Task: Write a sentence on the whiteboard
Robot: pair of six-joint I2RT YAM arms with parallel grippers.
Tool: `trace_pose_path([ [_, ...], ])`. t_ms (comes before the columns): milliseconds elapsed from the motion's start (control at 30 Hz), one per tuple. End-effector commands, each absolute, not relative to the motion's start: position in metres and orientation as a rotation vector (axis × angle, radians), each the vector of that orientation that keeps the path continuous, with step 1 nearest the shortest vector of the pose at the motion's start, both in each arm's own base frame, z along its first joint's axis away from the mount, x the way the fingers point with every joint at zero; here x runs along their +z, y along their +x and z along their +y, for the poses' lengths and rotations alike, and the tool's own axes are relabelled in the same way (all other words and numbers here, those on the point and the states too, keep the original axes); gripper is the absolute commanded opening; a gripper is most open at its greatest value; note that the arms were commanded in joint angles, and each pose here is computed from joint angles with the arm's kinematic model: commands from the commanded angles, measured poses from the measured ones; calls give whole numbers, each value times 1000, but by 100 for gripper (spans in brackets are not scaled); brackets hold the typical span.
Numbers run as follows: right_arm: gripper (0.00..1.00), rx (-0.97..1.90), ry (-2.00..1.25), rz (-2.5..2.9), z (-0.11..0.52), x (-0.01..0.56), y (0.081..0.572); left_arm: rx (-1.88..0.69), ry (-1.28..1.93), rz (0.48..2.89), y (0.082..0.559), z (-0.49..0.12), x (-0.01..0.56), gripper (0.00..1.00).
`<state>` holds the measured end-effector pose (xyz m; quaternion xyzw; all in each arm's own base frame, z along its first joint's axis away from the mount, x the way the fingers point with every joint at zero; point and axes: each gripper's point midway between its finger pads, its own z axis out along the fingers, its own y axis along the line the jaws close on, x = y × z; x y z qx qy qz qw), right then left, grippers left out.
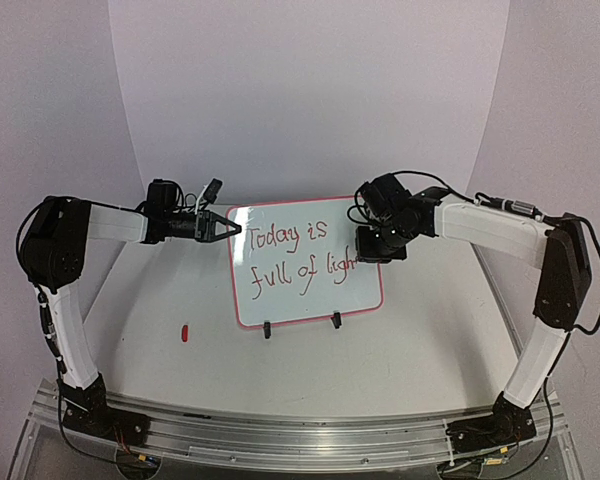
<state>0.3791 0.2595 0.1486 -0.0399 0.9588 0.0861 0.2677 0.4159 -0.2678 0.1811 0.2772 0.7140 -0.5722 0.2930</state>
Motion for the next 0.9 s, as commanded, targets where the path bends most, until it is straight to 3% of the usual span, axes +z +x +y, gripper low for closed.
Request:
trace_pose_path([
  [0,0,210,-88,2626,255,131,377,-1338,751,1926,429,-267,152,0],
  [867,0,133,-84,2633,246,129,377,-1338,751,1927,429,-267,151,0],
])
